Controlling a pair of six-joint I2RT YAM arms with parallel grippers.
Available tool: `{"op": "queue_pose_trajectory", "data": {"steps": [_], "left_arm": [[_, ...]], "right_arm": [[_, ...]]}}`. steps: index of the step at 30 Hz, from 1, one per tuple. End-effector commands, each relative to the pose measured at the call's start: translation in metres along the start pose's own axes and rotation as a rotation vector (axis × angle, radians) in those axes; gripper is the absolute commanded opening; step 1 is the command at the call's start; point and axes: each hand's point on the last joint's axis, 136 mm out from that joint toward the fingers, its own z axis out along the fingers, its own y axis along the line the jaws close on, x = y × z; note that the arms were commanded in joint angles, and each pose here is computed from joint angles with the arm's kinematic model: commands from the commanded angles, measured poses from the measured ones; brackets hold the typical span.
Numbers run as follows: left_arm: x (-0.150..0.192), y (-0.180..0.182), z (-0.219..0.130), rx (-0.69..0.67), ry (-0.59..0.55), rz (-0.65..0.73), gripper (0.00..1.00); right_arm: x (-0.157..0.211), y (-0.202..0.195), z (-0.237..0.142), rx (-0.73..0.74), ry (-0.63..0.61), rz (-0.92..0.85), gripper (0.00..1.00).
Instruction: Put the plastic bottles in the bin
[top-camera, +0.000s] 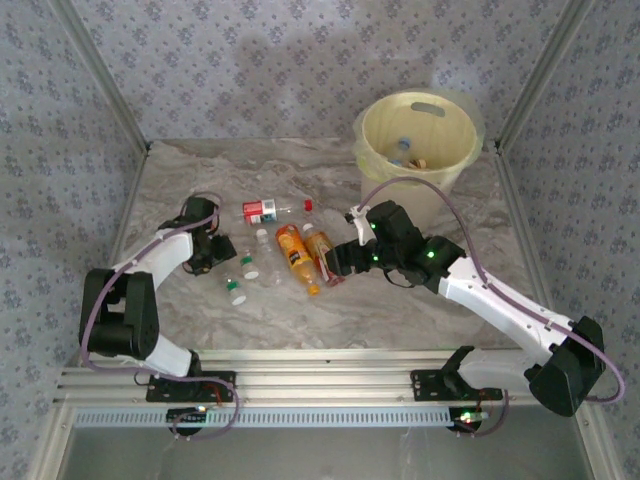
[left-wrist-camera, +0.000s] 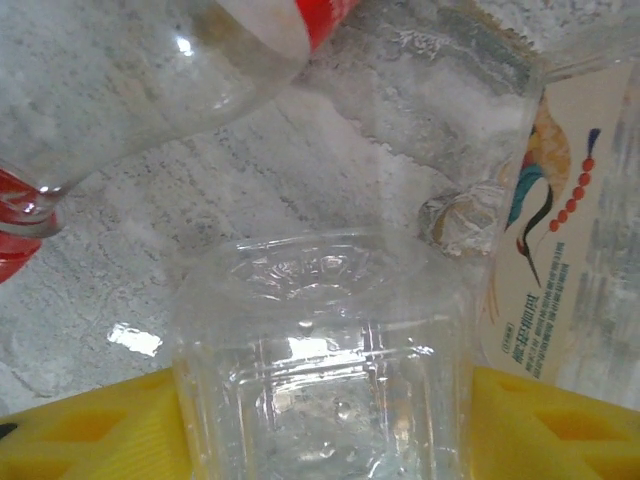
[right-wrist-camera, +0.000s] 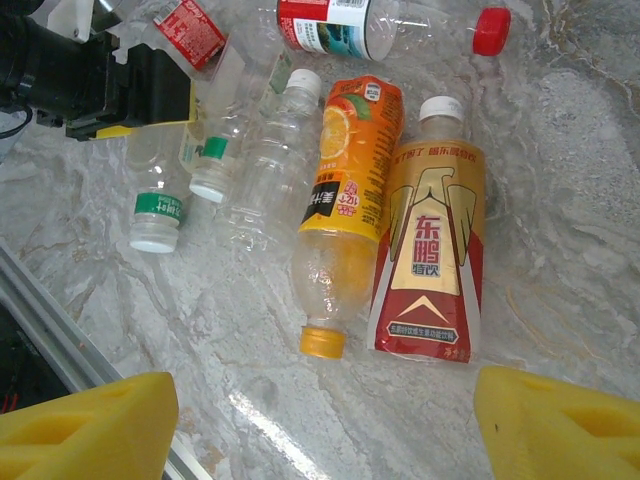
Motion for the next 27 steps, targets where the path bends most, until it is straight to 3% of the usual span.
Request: {"op": "queue_pose_trajectory", "data": {"steps": [1,6,12,20,27], "left_arm": [[-0.009,-0.012,-0.019,0.074,-0.046,-0.018,0.6],[-0.01,-0.02,-0.05,0.156,-0.099,-0.031,0.54],[-0.009,-0.04,-0.092,0.323,-0.155,-0.075,0.49],[-0.003,-0.094,-0.145,0.584,-0.197,-0.085,0.46],[0.008,-0.136,-0.168,0.703,-0.178,-0.047,0.46]], "right_arm": [[0.003,0.004,-0.002,-0.032,0.003,0.01,0.8],[0.005,0.014,-0.001,-0.099,0.013,0.04,0.79],[0.0,0.046,0.006,-0.285,0.021,0.134,0.79],[-0.012,0.079,0.036,-0.395,0.059,0.246,0.76],[-0.014,0.099,0.06,-0.432,0.104,0.249,0.74]]}}
